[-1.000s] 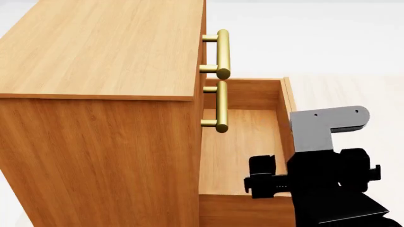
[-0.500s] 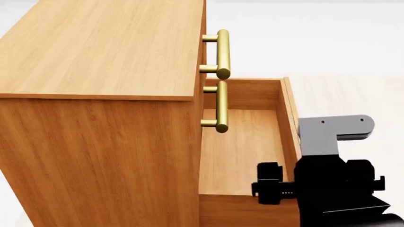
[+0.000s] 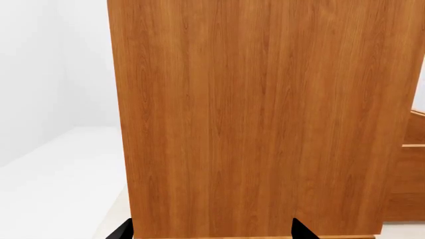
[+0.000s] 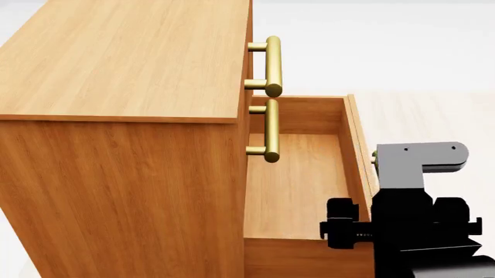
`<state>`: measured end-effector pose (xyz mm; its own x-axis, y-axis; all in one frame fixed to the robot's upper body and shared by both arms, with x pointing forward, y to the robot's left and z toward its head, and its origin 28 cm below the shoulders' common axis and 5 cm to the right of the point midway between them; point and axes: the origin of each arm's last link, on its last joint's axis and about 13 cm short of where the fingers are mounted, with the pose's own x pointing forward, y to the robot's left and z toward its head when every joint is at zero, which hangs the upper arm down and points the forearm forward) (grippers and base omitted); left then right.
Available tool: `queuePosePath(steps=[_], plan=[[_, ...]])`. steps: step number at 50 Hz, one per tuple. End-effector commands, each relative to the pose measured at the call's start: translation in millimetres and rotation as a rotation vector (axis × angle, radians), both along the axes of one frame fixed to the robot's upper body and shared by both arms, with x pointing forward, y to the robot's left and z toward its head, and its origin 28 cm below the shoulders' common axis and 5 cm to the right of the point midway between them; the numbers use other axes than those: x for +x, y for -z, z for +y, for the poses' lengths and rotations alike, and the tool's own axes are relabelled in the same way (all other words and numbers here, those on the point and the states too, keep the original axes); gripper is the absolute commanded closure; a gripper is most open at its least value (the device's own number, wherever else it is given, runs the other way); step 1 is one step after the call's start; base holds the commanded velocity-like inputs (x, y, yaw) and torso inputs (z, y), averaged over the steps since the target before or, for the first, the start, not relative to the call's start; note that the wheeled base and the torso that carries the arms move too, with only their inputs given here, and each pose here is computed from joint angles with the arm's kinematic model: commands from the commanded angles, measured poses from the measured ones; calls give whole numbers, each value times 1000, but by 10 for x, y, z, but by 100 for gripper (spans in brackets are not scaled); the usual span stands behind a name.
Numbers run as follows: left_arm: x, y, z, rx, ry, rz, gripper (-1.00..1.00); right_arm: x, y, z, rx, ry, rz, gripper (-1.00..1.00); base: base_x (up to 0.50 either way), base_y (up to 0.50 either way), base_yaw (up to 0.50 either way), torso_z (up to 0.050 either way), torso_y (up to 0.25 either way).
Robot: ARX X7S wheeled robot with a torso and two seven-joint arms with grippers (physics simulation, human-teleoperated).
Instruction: Put the bowl in the bottom drawer of the cabinet and close it.
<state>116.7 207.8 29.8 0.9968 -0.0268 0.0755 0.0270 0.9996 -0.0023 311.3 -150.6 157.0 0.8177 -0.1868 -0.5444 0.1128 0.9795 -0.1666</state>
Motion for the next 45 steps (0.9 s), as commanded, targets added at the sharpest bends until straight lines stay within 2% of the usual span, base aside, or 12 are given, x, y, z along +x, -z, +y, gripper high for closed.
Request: queuePosePath(steps=[1,45], plan=[[-3,-1,-4,0,0,0,-100,22,12,-75,-19,44,-12,-100,0,0,0,0,0],[4,15,1,0,-1,-1,-100,80,131,-295,-72,147,-8,-100,0,0,0,0,0]])
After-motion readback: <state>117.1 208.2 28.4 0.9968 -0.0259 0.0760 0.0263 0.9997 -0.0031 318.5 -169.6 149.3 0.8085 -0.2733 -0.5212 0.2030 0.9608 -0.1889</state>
